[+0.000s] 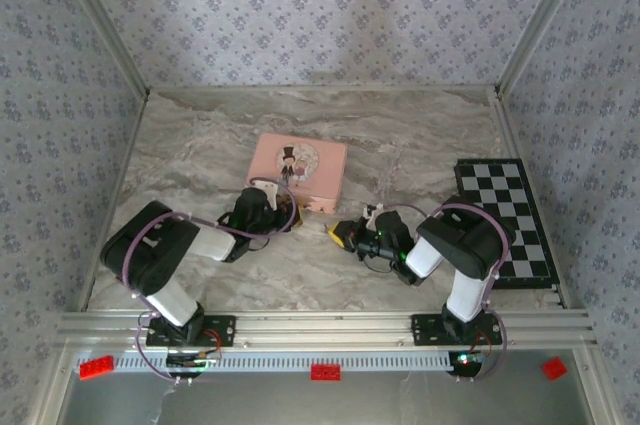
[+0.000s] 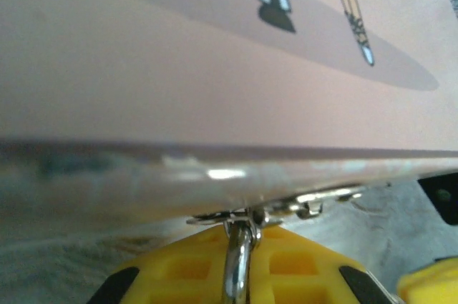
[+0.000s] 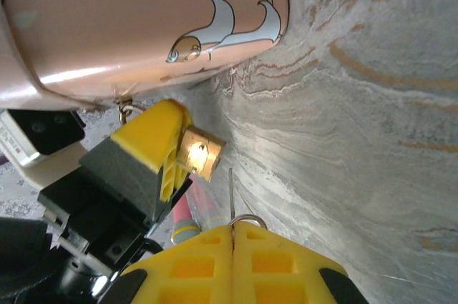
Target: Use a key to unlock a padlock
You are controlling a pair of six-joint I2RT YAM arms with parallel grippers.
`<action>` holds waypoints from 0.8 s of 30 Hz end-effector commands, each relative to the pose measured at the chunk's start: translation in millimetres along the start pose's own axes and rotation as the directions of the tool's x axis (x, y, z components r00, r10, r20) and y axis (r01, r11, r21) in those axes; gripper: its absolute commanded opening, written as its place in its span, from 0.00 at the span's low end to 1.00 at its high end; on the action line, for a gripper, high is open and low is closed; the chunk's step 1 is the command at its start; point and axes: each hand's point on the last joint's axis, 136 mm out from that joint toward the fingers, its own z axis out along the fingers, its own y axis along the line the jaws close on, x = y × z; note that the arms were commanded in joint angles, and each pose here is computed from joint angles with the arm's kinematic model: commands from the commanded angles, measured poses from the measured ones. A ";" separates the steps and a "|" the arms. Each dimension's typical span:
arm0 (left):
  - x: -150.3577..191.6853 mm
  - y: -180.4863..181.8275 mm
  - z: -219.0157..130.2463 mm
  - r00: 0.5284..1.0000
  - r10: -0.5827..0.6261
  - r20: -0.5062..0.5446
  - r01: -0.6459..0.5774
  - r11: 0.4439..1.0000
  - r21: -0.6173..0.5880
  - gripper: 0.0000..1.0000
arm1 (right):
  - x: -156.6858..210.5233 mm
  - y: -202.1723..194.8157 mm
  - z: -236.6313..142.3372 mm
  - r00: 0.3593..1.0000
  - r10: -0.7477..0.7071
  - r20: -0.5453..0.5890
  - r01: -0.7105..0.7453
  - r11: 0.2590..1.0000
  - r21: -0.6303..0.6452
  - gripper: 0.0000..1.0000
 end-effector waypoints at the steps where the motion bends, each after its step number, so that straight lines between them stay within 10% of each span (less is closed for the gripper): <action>1: -10.5 -7.3 -11.1 0.999 -0.043 0.029 0.044 0.999 -0.022 0.02 | 4.4 9.9 3.4 0.999 -0.030 -0.020 0.029 0.999 -0.026 0.00; 24: -40.7 -48.3 -1.6 0.865 -0.500 -0.027 0.500 0.860 0.100 0.00 | 25.4 33.5 10.4 0.993 -0.063 -0.096 0.052 0.992 -0.112 0.00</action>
